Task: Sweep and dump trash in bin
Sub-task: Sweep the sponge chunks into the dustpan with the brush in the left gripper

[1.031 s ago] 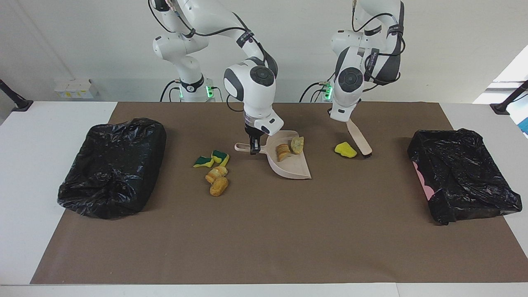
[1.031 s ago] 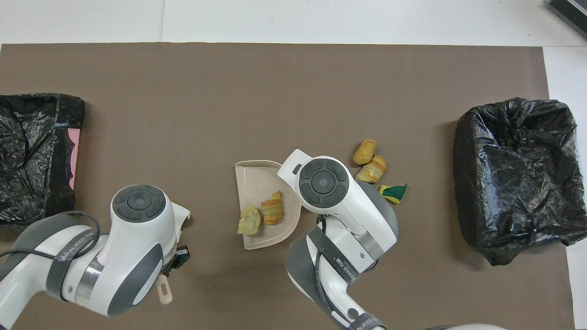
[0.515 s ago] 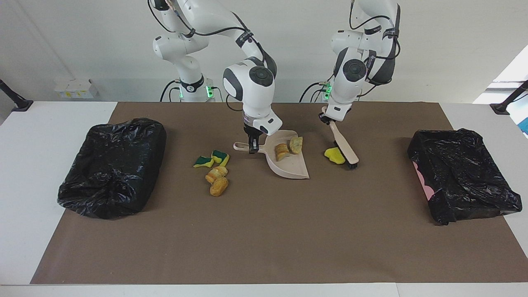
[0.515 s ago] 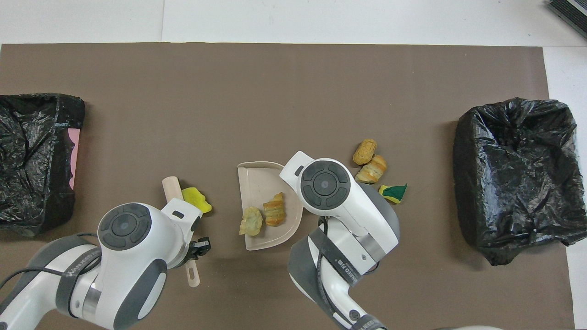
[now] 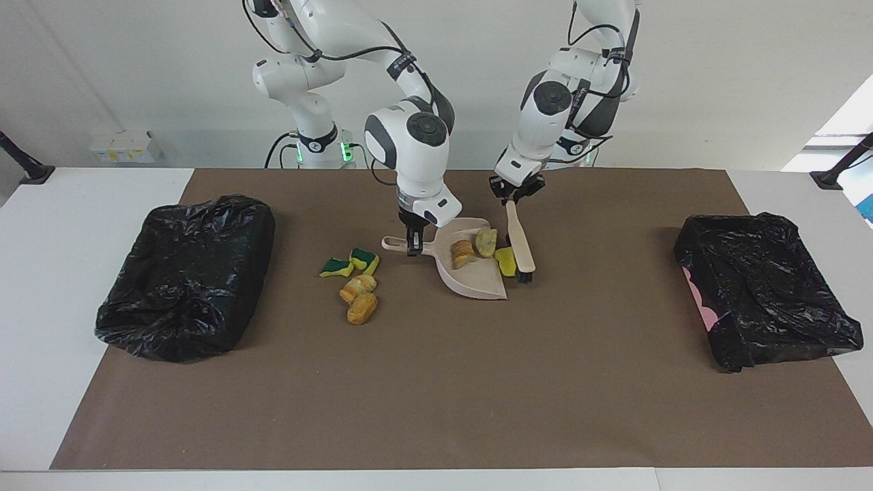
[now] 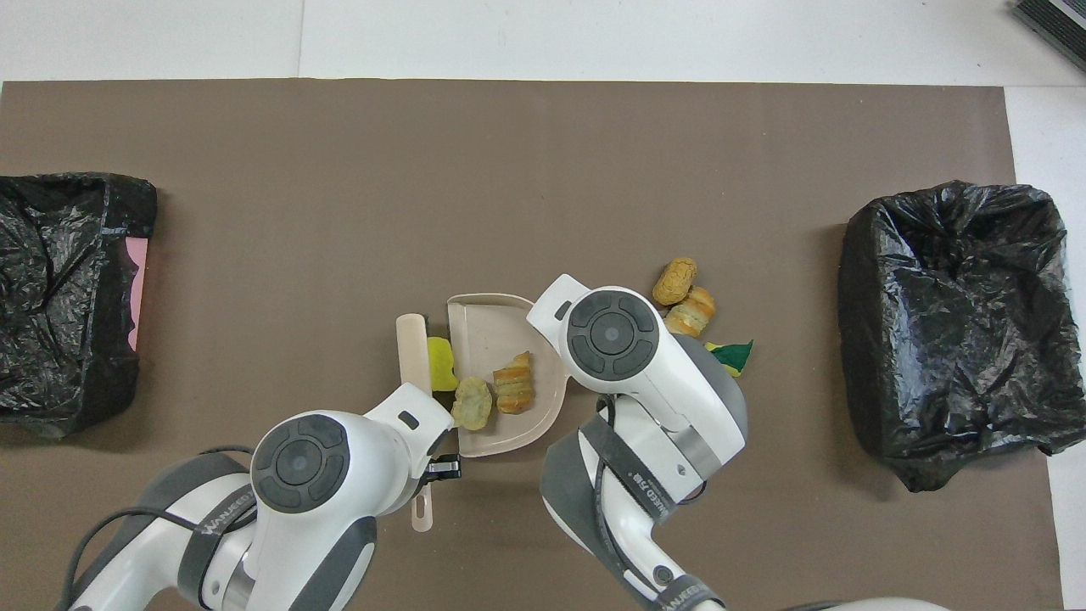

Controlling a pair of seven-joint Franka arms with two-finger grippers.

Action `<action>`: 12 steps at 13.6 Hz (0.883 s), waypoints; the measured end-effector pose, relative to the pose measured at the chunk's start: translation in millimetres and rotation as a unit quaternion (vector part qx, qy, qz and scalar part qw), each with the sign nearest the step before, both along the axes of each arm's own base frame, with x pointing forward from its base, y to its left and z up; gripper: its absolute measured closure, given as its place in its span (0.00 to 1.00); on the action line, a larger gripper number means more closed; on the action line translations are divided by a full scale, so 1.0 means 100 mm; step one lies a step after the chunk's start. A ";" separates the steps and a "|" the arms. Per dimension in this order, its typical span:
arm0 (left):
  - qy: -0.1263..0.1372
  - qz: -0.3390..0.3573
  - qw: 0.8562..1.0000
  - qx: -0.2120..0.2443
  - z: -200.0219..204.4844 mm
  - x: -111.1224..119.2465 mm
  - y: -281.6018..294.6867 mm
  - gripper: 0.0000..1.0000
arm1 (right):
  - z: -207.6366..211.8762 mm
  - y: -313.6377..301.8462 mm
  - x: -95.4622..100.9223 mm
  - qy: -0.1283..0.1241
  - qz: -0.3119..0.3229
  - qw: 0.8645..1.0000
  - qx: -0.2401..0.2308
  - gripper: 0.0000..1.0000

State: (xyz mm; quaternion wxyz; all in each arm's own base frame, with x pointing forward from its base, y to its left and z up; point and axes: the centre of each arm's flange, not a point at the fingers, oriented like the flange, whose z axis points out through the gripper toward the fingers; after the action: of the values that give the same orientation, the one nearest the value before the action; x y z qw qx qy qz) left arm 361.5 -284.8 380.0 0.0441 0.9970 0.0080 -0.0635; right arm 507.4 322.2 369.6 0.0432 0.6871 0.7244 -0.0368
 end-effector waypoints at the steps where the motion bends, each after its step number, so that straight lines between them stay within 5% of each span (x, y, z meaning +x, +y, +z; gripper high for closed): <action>1: -0.004 -0.002 1.000 -0.006 0.04 0.03 -0.07 0.74 | 0.00 -0.02 0.01 0.000 -0.002 1.000 0.000 0.69; 12: -0.042 0.008 0.998 -0.049 0.39 0.69 -0.56 0.74 | -0.04 -0.25 0.08 0.006 -0.036 0.999 0.001 0.69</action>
State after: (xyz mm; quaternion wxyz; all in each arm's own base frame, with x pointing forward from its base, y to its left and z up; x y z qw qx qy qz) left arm 430.8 -340.3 419.0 0.0935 0.9953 0.0107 -0.0214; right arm 515.2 297.5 365.9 0.0363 0.7126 0.6994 -0.0417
